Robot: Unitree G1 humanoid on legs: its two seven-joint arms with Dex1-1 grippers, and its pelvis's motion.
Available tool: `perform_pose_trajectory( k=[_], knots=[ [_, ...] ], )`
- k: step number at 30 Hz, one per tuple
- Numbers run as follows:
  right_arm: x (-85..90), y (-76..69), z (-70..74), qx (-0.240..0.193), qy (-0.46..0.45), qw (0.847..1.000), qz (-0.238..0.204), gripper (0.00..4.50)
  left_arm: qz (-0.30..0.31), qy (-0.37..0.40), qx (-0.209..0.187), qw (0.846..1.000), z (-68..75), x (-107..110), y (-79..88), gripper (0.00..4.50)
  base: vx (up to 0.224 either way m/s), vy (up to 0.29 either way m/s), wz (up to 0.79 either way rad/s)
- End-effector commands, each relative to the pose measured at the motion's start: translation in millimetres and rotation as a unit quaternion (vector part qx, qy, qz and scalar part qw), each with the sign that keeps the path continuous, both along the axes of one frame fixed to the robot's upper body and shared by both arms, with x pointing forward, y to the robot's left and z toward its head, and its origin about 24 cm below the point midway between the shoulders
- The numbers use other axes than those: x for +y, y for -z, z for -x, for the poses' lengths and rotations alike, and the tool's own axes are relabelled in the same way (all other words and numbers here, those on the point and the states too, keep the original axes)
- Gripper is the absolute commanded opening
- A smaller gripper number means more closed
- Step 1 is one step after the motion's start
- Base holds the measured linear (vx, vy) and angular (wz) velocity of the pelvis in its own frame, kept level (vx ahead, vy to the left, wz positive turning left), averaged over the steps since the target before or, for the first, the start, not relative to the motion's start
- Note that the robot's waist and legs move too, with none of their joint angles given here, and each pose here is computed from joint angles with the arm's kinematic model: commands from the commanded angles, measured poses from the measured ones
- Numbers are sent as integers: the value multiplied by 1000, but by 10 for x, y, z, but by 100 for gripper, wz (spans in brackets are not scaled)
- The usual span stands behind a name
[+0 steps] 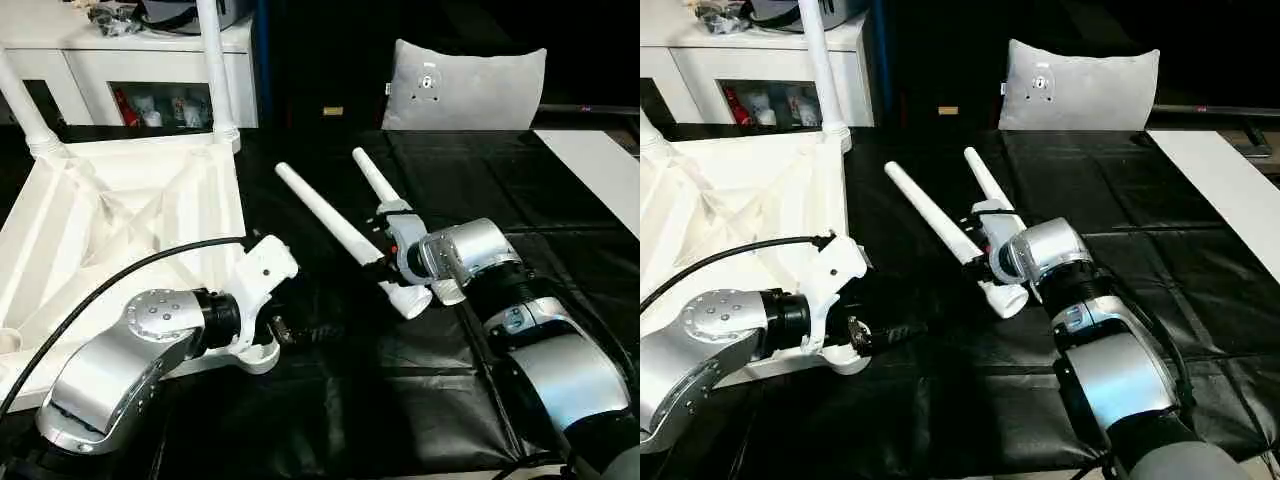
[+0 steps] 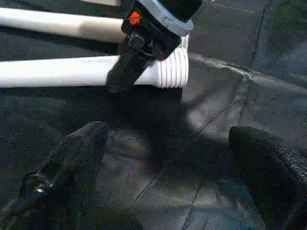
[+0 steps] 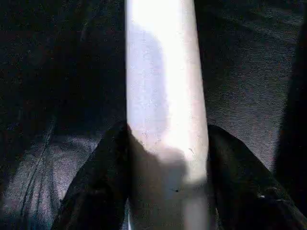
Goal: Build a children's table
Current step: Pick table leg
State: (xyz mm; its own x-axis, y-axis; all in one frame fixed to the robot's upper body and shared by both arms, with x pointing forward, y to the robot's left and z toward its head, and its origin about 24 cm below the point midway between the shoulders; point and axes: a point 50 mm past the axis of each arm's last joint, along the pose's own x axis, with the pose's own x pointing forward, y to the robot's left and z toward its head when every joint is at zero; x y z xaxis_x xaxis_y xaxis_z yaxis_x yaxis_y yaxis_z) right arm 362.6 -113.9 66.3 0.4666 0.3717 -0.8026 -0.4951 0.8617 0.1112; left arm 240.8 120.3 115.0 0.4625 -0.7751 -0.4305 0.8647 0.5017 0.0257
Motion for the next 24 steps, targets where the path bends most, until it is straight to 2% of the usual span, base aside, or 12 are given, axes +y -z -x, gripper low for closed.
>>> perform_pose_trajectory(
  k=[1, 10, 12, 13, 14, 15, 17, 18, 19, 21, 23, 24],
  knots=[
    [-34, 56, 43, 15, -2, 1000, 7, 200, -3, -14, 4, 1000, -8, 36, 28, 450, 0, 0, 0],
    [-20, 24, 89, 18, 2, 999, -31, 188, 1, -74, -15, 997, -104, 68, 81, 450, 0, 0, 0],
    [-17, 5, 84, 6, 7, 999, -53, 187, 3, -95, -29, 995, -151, 86, 82, 450, 0, 0, 0],
    [-18, -36, 65, -10, 21, 997, -79, 187, 3, -114, -38, 993, -186, 105, 74, 450, 0, 0, 0],
    [-23, -133, 23, -50, 46, 990, -126, 187, 9, -145, -60, 988, -243, 132, 33, 450, 0, 0, 0],
    [-25, -149, 18, -57, 49, 988, -132, 187, 11, -148, -64, 987, -251, 134, 26, 450, 0, 0, 0],
    [-15, -309, -9, -105, 72, 969, -211, 187, 28, -172, -88, 981, -313, 140, -56, 450, 0, 0, 0],
    [-37, -436, 6, -134, 80, 949, -274, 187, 44, -189, -105, 975, -360, 137, -123, 450, 0, 0, 0],
    [-40, -445, 10, -134, 81, 947, -279, 187, 45, -190, -106, 975, -364, 136, -129, 450, 0, 0, 0],
    [-70, -608, 80, -165, 92, 914, -359, 187, 63, -204, -128, 968, -420, 107, -216, 450, 0, 0, 0],
    [-78, -706, 140, -202, 84, 893, -394, 186, 79, -213, -143, 963, -455, 85, -282, 450, 0, 0, 0],
    [-78, -706, 140, -202, 84, 893, -394, 186, 79, -213, -143, 963, -455, 85, -282, 450, 0, 0, 0]
  ],
)
